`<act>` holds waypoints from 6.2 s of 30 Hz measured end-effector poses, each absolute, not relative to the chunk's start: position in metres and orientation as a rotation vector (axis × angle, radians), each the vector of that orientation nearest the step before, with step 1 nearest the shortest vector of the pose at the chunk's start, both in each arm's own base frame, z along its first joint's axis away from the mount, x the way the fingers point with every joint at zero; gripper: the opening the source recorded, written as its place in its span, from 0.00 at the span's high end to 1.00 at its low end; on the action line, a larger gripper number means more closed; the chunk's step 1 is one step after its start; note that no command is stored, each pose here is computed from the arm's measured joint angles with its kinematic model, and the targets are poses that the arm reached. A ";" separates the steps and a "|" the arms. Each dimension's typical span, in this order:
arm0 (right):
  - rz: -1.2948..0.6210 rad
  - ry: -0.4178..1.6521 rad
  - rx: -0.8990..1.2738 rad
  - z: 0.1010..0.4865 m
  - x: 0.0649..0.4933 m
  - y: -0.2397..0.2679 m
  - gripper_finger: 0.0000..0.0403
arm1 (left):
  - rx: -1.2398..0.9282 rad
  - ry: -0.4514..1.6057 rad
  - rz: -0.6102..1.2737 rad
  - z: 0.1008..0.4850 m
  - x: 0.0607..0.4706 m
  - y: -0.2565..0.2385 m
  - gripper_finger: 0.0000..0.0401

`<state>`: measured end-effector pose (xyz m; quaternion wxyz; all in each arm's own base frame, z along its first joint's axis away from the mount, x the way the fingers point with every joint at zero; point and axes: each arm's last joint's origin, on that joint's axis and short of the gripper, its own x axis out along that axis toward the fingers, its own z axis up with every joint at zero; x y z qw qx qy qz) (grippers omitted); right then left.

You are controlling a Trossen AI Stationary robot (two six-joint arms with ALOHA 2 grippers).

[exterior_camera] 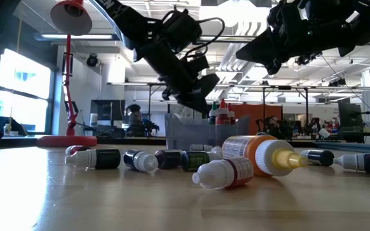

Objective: Pick & Place food coloring
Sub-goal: Adjust the large food coloring bottles in the black bin, then put the large yellow food coloring bottle into the black bin

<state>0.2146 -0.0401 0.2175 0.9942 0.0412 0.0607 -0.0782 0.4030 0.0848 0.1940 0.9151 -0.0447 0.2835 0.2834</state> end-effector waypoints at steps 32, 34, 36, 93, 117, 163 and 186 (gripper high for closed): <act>-0.156 0.122 0.073 0.218 0.215 -0.040 1.00 | -0.154 0.534 0.596 0.160 0.415 0.110 1.00; -0.155 0.123 0.061 0.218 0.215 -0.040 1.00 | -0.154 0.519 0.593 0.158 0.417 0.110 1.00; -0.155 0.123 0.061 0.218 0.215 -0.040 1.00 | -0.159 0.521 0.583 0.154 0.418 0.109 1.00; -0.159 0.118 0.058 0.218 0.215 -0.040 1.00 | -0.245 0.580 0.371 0.149 0.427 0.080 1.00; -0.158 0.107 0.037 0.221 0.212 -0.040 1.00 | -0.169 0.676 0.471 0.183 0.405 0.078 1.00; 0.769 0.901 -0.693 0.183 0.322 0.155 0.62 | 0.069 0.750 0.394 0.302 0.268 -0.108 1.00; 0.908 0.966 -1.082 0.155 0.354 0.165 0.62 | 0.091 0.775 0.351 0.302 0.268 -0.109 1.00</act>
